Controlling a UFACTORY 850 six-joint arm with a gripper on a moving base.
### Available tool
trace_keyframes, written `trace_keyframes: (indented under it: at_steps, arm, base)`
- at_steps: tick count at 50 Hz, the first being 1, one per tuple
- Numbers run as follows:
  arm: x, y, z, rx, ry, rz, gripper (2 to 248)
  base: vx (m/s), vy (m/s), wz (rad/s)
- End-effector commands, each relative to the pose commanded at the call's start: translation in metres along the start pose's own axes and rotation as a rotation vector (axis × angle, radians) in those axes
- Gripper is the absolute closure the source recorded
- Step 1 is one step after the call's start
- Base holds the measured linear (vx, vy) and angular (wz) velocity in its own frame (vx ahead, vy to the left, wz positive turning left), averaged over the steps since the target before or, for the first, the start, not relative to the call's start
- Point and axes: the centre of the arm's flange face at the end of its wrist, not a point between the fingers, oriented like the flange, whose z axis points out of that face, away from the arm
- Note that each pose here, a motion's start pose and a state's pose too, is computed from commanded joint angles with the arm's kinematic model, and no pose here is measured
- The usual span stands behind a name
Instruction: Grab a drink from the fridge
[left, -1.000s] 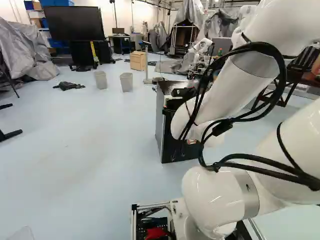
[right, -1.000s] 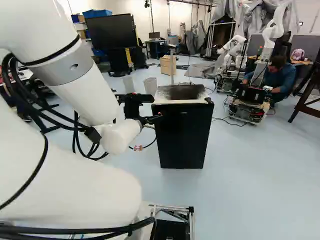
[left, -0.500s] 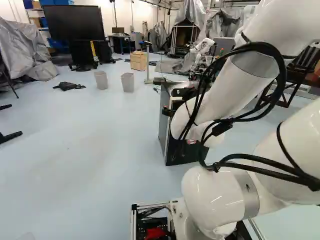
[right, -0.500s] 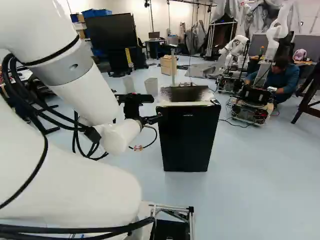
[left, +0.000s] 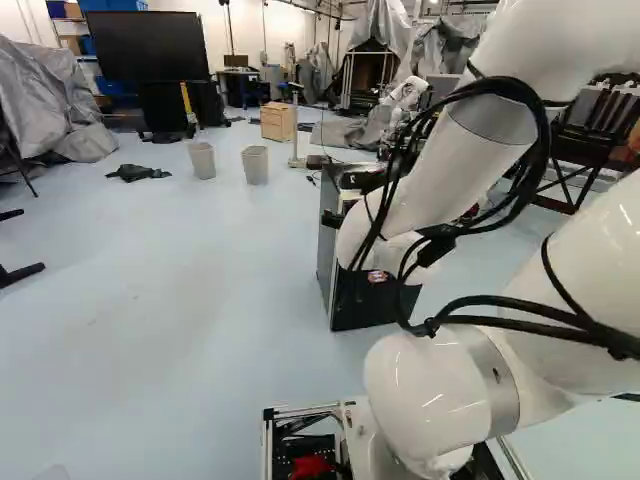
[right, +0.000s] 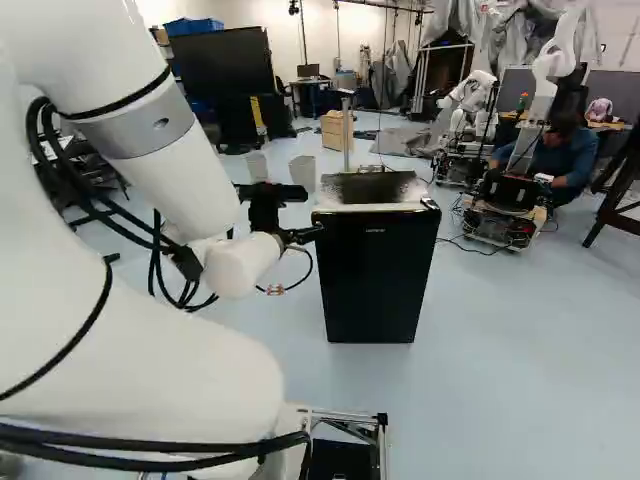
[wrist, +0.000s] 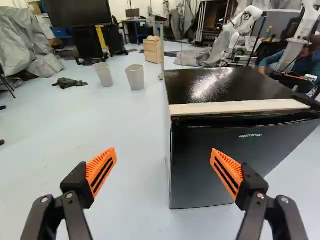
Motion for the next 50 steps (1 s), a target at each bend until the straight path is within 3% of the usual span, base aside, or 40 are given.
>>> trace_keyframes:
  at_steps: [12, 50]
  arm:
    - [0.004, -0.008, 0.012, -0.024, -0.006, 0.038, 3]
    - [-0.016, -0.035, 0.028, -0.137, 0.006, 0.132, 3]
  base:
    - [0.000, 0.000, 0.000]
    - [0.000, 0.000, 0.000]
